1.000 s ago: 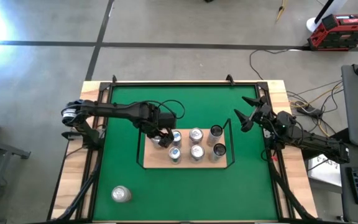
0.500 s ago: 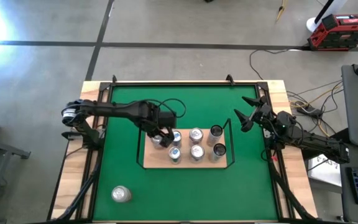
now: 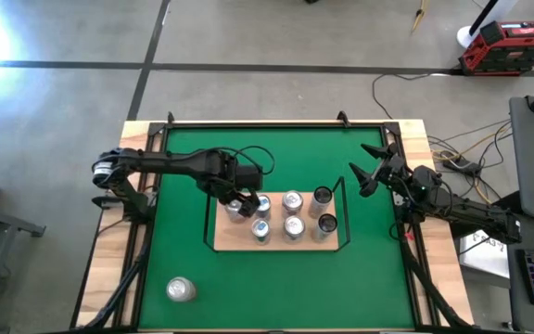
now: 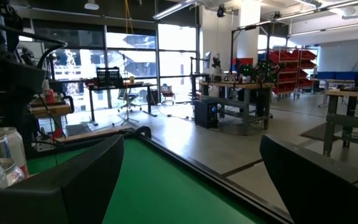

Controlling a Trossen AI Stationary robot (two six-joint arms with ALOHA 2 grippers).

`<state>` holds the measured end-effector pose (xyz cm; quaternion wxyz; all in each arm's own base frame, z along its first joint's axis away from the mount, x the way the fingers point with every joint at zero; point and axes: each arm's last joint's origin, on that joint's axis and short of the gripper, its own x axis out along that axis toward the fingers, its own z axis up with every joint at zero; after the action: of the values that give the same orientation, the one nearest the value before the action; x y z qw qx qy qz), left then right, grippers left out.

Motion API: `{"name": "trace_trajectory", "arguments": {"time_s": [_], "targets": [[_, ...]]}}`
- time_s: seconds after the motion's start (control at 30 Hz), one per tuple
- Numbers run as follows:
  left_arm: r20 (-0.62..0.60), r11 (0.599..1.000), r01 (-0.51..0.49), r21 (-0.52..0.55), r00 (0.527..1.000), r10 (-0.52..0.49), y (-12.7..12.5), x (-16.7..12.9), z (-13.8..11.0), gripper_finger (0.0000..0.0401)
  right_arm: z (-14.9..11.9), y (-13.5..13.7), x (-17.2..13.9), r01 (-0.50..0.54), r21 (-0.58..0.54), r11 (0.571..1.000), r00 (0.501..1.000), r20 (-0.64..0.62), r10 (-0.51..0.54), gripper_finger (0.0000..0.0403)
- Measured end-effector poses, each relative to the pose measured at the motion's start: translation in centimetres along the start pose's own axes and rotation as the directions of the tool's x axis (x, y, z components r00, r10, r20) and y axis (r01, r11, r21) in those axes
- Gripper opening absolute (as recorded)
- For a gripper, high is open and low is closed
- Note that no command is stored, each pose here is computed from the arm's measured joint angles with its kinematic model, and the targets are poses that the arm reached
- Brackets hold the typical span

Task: Place canned beverage on shelf
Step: Put the top white-pink soda can on the shelf

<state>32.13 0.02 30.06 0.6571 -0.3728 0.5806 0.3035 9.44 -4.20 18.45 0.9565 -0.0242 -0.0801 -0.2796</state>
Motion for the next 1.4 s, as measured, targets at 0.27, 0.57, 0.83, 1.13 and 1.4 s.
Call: {"name": "trace_trajectory", "arguments": {"time_s": [0.27, 0.57, 0.83, 1.13, 1.4], "targets": [[-0.005, 0.998, -0.033, -0.050, 0.999, 0.033, -0.2, 0.8, 0.1, 0.0323, 0.0, 0.0, 0.0, 0.000, 0.001, 1.000, 1.000, 0.001, 0.000, 0.0368], [-0.027, 0.996, -0.056, -0.071, 0.998, 0.054, -0.5, 1.6, 0.3, 0.0272, 0.0, 0.0, 0.0, 0.000, 0.002, 1.000, 1.000, 0.000, 0.000, 0.0368], [-0.025, 0.974, -0.056, -0.218, 0.998, 0.052, -0.2, 1.2, 0.1, 0.0294, 0.0, 0.0, 0.0, 0.000, 0.001, 1.000, 1.000, 0.000, 0.000, 0.0368], [-0.029, 0.950, -0.061, -0.306, 0.998, 0.054, -0.2, 1.0, 0.1, 0.0296, 0.0, 0.0, 0.0, 0.000, 0.001, 1.000, 1.000, 0.000, 0.000, 0.0368], [-0.029, 0.943, -0.062, -0.327, 0.998, 0.055, -0.2, 0.9, 0.1, 0.0297, 0.0, 0.0, 0.0, 0.000, 0.000, 1.000, 1.000, 0.000, 0.000, 0.0368]]}}
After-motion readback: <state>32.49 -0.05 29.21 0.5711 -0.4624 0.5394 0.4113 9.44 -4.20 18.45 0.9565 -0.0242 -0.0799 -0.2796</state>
